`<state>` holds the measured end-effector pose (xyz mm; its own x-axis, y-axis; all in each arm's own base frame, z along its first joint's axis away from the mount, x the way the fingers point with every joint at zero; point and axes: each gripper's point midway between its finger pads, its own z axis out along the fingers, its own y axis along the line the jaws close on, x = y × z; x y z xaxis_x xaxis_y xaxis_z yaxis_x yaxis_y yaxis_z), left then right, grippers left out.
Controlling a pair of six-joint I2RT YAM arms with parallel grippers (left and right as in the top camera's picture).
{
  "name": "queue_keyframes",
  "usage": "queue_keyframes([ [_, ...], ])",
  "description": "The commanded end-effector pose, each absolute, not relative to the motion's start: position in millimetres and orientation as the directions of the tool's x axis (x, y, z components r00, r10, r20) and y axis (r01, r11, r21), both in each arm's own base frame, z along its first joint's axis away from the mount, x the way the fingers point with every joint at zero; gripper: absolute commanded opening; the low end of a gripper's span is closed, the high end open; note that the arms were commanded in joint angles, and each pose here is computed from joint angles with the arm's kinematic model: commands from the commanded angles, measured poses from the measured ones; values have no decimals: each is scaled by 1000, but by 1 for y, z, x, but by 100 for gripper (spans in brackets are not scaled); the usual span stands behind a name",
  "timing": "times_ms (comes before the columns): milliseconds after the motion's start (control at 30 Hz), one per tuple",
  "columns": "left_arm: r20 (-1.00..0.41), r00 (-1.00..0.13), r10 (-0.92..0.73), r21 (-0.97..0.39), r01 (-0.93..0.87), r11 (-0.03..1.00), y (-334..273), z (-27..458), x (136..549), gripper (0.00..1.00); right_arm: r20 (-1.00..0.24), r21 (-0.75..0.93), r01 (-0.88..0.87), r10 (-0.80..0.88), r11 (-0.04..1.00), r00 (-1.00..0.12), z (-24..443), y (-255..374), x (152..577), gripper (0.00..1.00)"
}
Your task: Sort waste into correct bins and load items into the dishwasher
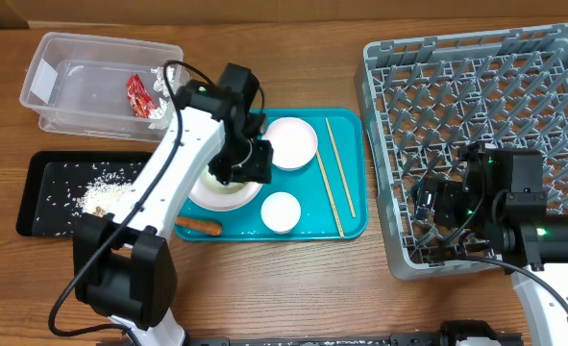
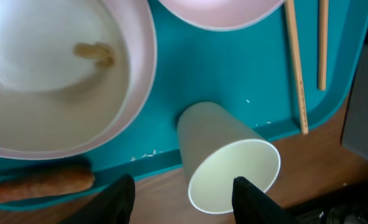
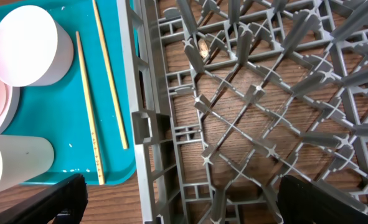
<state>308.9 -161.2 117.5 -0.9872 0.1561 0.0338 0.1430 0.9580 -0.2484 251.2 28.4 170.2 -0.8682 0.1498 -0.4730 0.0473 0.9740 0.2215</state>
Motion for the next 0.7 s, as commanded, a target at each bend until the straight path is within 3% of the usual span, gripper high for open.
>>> queue_keyframes([
  [0, 67, -974, 215, -264, 190, 946, -172, 106, 291, 54, -501, 230, 36, 150, 973, -853, 182, 31, 256, 100],
  [167, 102, -974, 200, -186, 179, 966, -165, 77, 277, 53, -497, 230, 37, 150, 972, -855, 182, 31, 255, 100],
  [233, 116, -972, 203, -184, 179, 966, -165, 67, 271, 48, -496, 230, 37, 150, 972, -855, 182, 31, 255, 100],
  [267, 123, -971, 203, -183, 179, 967, -164, 63, 268, 38, -497, 230, 37, 150, 972, -855, 182, 31, 255, 100],
  [333, 130, -970, 205, -184, 180, 966, -164, 60, 265, 9, -496, 230, 37, 150, 972, -855, 181, 31, 255, 100],
  [367, 129, -970, 205, -184, 180, 966, -164, 61, 266, 4, -495, 230, 38, 150, 972, -856, 181, 31, 255, 100],
  [533, 78, -968, 239, -277, 209, 938, -177, 78, 278, 4, -506, 192, 77, 166, 978, -847, 181, 21, 257, 100],
  [667, -17, -952, 305, -528, 268, 806, -207, 113, 292, 4, -561, 81, 384, 360, 920, -745, 185, -28, 262, 100],
])
